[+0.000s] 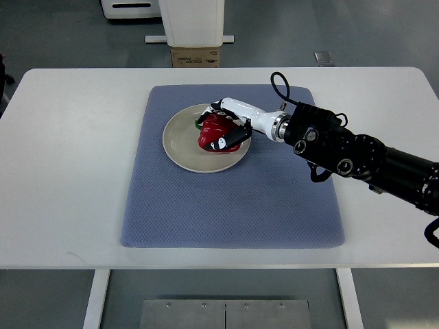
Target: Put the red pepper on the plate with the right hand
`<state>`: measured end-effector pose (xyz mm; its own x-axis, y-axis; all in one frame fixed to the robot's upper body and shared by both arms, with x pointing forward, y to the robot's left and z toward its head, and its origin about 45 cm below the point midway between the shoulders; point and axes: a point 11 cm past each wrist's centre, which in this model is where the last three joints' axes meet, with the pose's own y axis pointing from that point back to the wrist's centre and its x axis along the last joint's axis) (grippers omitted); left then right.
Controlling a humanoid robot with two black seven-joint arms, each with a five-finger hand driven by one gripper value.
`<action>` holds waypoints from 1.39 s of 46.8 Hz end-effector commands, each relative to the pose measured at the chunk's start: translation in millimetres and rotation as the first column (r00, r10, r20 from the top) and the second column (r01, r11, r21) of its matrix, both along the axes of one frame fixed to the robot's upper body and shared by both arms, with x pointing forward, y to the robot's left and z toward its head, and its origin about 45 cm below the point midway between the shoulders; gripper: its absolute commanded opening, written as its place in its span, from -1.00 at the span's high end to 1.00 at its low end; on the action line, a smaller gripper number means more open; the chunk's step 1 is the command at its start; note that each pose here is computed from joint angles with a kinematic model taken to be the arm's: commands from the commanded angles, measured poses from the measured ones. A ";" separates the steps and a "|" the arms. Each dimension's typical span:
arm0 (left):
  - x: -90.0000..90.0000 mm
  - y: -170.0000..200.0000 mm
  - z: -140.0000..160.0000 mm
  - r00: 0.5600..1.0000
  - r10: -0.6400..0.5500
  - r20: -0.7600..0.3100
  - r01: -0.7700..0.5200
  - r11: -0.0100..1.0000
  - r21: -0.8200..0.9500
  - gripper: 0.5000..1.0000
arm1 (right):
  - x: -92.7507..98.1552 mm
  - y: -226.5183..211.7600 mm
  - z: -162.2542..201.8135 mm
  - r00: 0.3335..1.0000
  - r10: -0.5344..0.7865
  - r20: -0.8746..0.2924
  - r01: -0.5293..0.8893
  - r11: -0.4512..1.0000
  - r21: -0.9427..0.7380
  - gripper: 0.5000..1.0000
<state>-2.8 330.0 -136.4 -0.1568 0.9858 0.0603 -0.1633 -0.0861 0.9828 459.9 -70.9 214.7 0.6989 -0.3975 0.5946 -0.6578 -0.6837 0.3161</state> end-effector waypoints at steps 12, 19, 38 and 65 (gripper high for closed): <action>-0.3 0.0 0.0 1.000 0.000 0.000 0.000 1.000 0.000 -1.00 | -0.2 -0.1 -0.3 1.000 0.001 0.001 -0.001 1.000 0.003 -0.86; -0.3 0.0 0.0 1.000 0.002 0.000 -0.002 1.000 0.000 -1.00 | -2.2 -1.5 -5.3 1.000 -0.001 -0.010 0.001 1.000 0.003 -0.98; -0.3 0.0 0.0 1.000 0.000 0.000 0.000 1.000 0.000 -1.00 | 4.7 0.9 9.2 1.000 -0.025 0.000 0.025 0.998 0.049 -1.00; -0.3 0.0 0.0 1.000 0.000 0.000 0.000 1.000 0.000 -1.00 | 39.4 -65.3 40.9 0.936 -0.306 -0.176 0.350 0.865 0.360 -0.99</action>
